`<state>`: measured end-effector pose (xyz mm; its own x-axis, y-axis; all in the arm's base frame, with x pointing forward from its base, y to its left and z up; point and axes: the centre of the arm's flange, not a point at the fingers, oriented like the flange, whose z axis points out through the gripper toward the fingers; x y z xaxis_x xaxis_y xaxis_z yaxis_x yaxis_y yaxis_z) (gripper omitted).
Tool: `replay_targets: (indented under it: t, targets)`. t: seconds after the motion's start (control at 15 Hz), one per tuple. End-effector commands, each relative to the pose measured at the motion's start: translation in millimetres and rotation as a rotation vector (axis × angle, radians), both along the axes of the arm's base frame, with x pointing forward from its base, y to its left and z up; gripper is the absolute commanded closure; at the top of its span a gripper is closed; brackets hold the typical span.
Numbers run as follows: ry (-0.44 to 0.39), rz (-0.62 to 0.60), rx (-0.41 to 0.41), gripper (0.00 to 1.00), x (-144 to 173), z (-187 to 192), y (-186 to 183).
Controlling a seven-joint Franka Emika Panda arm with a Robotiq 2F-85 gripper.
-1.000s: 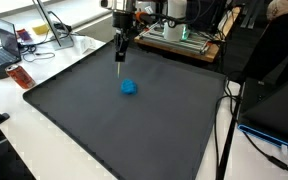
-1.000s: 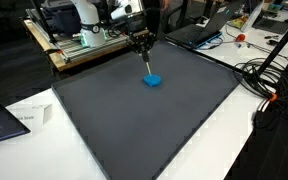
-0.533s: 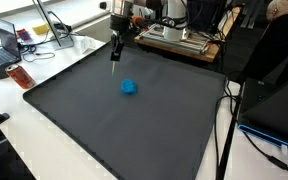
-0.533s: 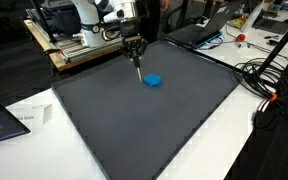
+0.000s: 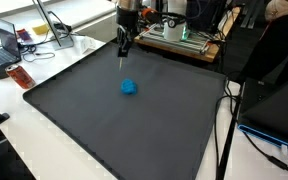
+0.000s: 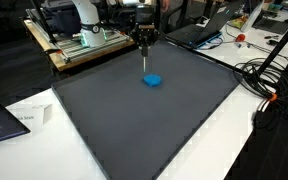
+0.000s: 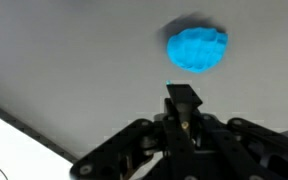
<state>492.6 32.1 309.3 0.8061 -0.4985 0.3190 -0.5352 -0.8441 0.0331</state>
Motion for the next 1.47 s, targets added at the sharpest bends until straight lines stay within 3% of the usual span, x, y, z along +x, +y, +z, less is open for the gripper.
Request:
replay_targets:
  t: [0.0, 0.33, 0.6, 0.93, 1.4]
  targets:
    - [0.062, -0.008, -0.029, 0.97, 3.2, 35.2, 34.1]
    - [0.141, 0.012, -0.018, 0.97, 20.8, 56.0, 49.8]
    - [0.196, 0.077, 0.064, 0.97, 38.4, 58.9, 36.0]
    - [0.251, 0.136, 0.15, 0.97, 59.1, 42.6, 17.4]
    - [0.293, 0.124, 0.145, 0.97, 83.4, 10.5, 13.8]
